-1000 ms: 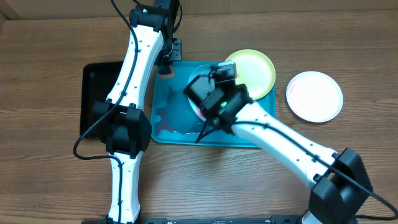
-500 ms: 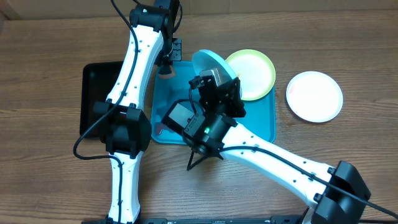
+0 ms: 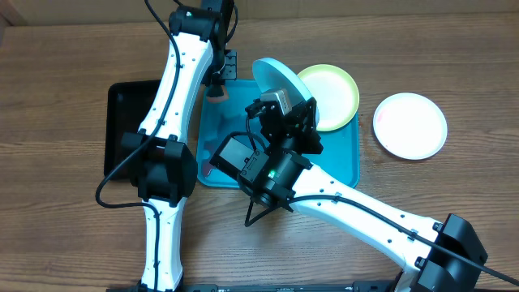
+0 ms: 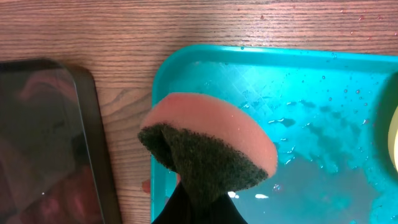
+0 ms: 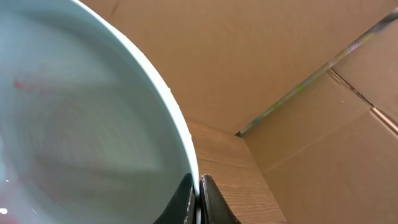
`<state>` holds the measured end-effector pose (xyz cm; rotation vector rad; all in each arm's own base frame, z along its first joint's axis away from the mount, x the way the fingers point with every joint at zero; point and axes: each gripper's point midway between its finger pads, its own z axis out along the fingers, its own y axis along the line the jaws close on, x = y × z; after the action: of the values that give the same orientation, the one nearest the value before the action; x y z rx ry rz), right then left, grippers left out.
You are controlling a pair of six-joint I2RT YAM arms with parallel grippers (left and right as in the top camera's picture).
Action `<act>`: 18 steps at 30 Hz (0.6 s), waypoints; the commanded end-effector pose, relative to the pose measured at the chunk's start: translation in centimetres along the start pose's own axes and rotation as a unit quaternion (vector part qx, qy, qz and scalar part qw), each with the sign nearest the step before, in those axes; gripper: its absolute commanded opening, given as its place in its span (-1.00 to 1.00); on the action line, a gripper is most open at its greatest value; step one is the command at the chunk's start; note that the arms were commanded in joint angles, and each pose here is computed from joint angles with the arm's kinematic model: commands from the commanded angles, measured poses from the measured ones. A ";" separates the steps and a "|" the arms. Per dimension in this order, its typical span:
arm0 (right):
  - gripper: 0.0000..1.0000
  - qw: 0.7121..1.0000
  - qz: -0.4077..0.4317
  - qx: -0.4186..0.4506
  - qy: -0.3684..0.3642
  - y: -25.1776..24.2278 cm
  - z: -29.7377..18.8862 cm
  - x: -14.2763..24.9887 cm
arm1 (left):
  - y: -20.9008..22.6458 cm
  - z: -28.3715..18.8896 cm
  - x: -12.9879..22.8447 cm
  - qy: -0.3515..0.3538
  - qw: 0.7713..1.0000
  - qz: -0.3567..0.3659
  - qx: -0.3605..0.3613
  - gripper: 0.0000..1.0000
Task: Clean dirty plates on tray and stack at the side
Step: 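Lift the light-blue plate with the right gripper and carry it right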
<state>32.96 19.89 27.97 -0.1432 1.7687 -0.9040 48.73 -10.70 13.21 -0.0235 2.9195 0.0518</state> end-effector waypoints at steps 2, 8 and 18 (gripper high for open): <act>-0.93 0.999 0.035 0.010 -0.013 -2.0 -0.4 -1.4 | -0.2 -0.5 -0.4 -0.009 1.000 0.009 0.004 -0.91; -0.93 0.998 0.025 -0.055 0.031 0.2 -0.3 0.2 | -0.2 -0.5 -0.4 -0.009 1.000 0.009 0.004 -0.92; -0.92 0.946 0.055 -0.231 0.219 5.3 1.6 5.9 | -0.2 -0.5 -0.2 -0.006 1.000 0.009 0.004 -0.91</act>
<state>34.05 19.16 20.81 -0.1871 2.2013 -0.6715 48.65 -10.68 13.19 -0.0233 2.9228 0.0531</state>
